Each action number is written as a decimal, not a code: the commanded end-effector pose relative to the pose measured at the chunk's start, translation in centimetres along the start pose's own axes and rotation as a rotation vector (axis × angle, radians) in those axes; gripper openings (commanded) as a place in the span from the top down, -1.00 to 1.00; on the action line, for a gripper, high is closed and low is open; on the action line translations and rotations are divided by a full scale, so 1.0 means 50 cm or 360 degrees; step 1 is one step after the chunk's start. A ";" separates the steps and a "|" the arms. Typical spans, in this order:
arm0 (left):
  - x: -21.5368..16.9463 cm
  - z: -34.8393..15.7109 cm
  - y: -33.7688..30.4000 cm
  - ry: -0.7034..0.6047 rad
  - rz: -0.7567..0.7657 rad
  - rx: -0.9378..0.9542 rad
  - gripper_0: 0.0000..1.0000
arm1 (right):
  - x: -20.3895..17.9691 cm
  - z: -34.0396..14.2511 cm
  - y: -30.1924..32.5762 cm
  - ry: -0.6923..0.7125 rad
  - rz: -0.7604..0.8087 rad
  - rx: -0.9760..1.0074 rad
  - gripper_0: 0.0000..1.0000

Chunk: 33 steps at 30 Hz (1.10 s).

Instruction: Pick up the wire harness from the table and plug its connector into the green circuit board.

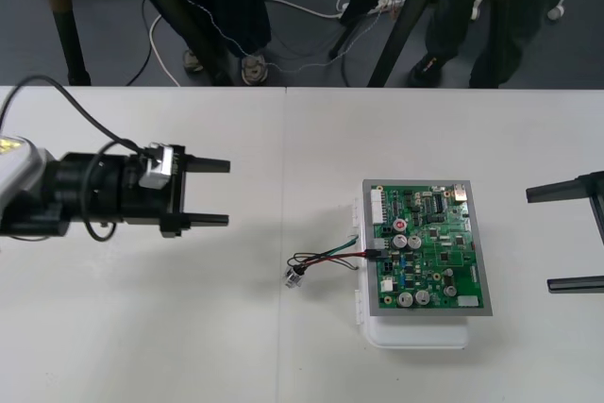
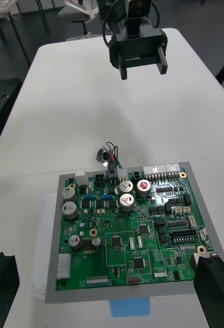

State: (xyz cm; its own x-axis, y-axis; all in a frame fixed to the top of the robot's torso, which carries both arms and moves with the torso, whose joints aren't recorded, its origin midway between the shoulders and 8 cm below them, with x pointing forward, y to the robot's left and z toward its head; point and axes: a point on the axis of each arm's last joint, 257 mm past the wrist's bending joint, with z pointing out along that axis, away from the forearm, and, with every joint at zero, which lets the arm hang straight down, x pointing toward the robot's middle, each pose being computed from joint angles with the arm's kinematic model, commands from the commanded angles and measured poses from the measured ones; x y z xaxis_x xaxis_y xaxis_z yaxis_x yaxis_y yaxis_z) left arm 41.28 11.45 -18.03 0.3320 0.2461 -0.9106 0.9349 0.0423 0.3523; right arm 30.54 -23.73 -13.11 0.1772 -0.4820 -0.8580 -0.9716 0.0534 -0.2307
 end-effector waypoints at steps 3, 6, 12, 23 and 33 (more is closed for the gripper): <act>-0.098 -0.111 0.029 0.0160 0.0011 0.0100 -0.51 | -0.071 -0.039 -0.033 -0.0005 0.0092 -0.0011 -1.00; -0.138 -0.137 0.040 0.0206 0.0035 0.0100 -0.50 | -0.105 -0.042 -0.042 -0.0058 0.0138 -0.0020 -1.00; -0.218 -0.174 0.041 0.0270 0.0038 0.0113 -0.50 | -0.167 -0.044 -0.052 -0.0067 0.0176 -0.0047 -1.00; -0.313 -0.226 0.040 0.0336 -0.0020 0.0030 -0.50 | -0.245 -0.025 -0.033 -0.0010 0.0276 -0.0103 -1.00; -0.330 -0.236 0.017 0.0408 -0.0047 -0.0009 -0.50 | -0.248 -0.015 -0.020 0.0048 0.0267 -0.0102 -1.00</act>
State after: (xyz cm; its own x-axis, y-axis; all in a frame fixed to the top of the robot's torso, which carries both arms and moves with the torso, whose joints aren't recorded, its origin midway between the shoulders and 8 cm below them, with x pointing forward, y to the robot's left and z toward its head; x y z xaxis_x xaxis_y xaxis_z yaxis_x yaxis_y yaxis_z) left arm 36.22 17.88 0.21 0.2511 0.4153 -0.8743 0.9455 0.0883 0.3135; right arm 29.27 -18.09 -3.29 -0.0196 -0.4454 -0.8951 -0.9977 0.0670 -0.0115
